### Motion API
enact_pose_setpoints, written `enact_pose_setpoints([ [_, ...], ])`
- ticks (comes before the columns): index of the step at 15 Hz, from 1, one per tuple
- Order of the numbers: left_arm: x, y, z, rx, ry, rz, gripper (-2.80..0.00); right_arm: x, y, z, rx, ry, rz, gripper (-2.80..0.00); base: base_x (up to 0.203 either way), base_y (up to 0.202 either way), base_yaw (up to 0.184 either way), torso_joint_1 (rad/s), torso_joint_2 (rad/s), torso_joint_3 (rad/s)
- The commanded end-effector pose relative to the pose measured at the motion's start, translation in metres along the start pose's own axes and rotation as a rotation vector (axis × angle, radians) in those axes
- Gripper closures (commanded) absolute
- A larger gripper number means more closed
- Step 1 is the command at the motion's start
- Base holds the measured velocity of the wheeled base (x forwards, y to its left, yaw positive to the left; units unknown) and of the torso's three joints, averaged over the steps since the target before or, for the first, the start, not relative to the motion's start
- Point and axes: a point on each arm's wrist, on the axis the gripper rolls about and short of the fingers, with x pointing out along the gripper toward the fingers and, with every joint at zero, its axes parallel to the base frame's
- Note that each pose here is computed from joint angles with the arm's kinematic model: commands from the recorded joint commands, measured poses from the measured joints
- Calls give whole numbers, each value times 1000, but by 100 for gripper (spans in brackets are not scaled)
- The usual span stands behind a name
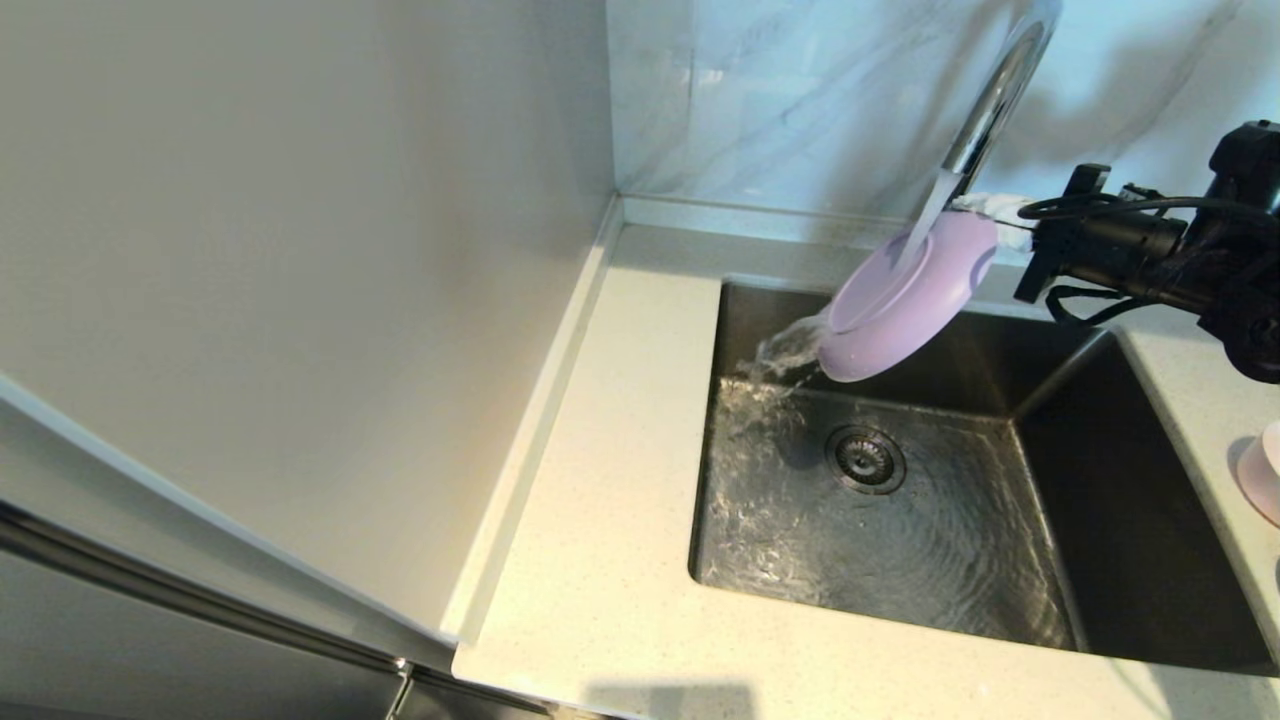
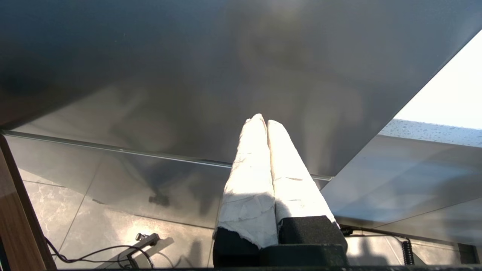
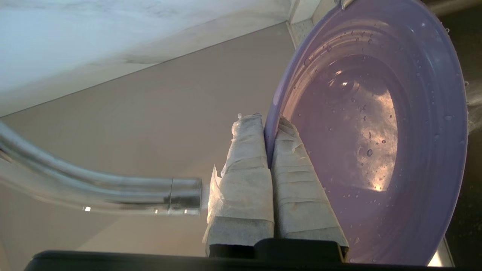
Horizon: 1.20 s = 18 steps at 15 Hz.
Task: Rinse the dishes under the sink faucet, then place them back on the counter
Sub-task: Rinse the plate
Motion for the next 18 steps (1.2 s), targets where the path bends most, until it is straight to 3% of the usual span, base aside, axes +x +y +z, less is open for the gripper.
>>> enact_pose_setpoints([
  [1, 0, 0, 0, 0, 0, 1, 0, 5, -2, 5, 6, 4, 3, 0, 0, 0, 0, 0, 0, 0],
  [6, 0, 0, 0, 0, 0, 1, 0, -2, 3, 9, -6, -15, 12, 0, 0, 0, 0, 0, 0, 0],
  [11, 0, 0, 0, 0, 0, 1, 0, -51, 11, 27, -22, -128, 1, 0, 0, 0, 0, 0, 0, 0],
  [16, 0, 0, 0, 0, 0, 1, 0, -97, 30, 18, -188, -183, -9, 0, 0, 0, 0, 0, 0, 0],
  [18, 0, 0, 0, 0, 0, 1, 0, -107, 30, 10, -262, -198, -76, 0, 0, 0, 0, 0, 0, 0],
])
